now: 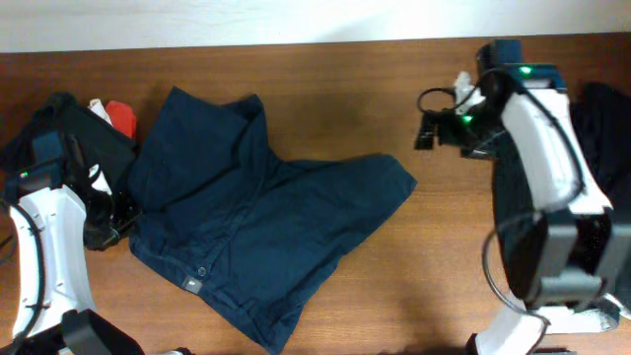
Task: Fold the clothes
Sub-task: 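Pull the shorts' edges with both grippers to spread them flat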
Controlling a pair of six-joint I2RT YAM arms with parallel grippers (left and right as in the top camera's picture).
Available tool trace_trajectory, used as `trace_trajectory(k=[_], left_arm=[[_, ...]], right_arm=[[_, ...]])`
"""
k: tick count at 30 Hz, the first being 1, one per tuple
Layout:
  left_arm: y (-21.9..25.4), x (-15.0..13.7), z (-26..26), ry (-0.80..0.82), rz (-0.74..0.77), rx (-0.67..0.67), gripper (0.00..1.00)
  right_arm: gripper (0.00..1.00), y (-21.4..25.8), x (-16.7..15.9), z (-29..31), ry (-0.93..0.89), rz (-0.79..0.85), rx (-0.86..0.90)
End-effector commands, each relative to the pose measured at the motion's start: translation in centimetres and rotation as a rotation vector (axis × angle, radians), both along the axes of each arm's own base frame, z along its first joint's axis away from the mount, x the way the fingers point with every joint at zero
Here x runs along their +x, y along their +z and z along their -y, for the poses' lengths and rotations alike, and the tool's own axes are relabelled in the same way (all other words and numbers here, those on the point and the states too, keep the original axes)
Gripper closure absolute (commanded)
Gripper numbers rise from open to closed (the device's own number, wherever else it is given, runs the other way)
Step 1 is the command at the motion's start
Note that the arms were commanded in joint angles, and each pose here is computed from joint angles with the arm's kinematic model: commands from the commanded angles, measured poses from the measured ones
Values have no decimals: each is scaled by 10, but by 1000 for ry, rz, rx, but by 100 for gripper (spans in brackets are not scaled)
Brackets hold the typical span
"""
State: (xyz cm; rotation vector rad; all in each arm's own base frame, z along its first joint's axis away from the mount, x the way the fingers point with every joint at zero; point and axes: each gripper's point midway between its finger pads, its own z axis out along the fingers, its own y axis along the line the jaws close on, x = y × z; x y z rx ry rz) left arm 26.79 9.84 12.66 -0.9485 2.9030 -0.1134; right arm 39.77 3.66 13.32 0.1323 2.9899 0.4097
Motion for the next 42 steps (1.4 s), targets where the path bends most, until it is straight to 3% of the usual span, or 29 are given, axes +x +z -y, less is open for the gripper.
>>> trace_trajectory(k=[1, 7, 8, 9, 10, 14, 19, 22, 23, 24, 25, 28, 29, 30, 32, 34, 37, 42], left_arm=[[4, 0, -4, -13, 10, 24, 98], [4, 3, -4, -12, 22, 26, 98], [4, 5, -5, -13, 29, 29, 98], [4, 8, -5, -13, 43, 29, 98], [4, 11, -4, -15, 57, 19, 98], [6, 23, 1, -29, 108, -3, 98], [10, 54, 32, -184, 198, 15, 98], [9, 55, 37, -214, 183, 55, 98], [7, 47, 33, -208, 148, 71, 98], [5, 40, 30, -204, 115, 89, 98], [4, 30, 25, -199, 65, 115, 98], [3, 26, 28, -202, 53, 101, 98], [3, 27, 28, -202, 56, 102, 98], [3, 28, 28, -202, 59, 103, 98], [3, 28, 28, -202, 59, 103, 98], [3, 28, 28, -202, 59, 103, 98], [3, 30, 29, -202, 69, 98, 98], [3, 30, 30, -203, 71, 90, 98]], right_arm=[[1, -55, 6, -25, 19, -110, 11], [32, -123, 8, -47, 65, -209, 3], [44, -126, 9, -50, 73, -200, 3], [81, -127, 4, -52, 82, -216, -1], [96, -128, -3, -47, 87, -245, -30], [96, -115, -59, 43, -143, -493, -493], [96, -89, -96, 68, -231, -641, -631], [96, -73, -102, 70, -247, -640, -643], [92, -66, -104, 70, -250, -636, -643], [78, -62, -104, 69, -255, -625, -633], [59, -59, -99, 66, -265, -594, -615], [38, -33, -47, 46, -208, -379, -467], [27, -22, -22, 26, -145, -281, -353], [24, -3, 11, -19, 48, -116, -126], [23, 32, 41, -77, 227, 84, 111], [18, 45, 62, -115, 300, 218, 167], [13, 29, 84, -190, 411, 331, 192], [12, -37, 118, -255, 330, 356, 248]])
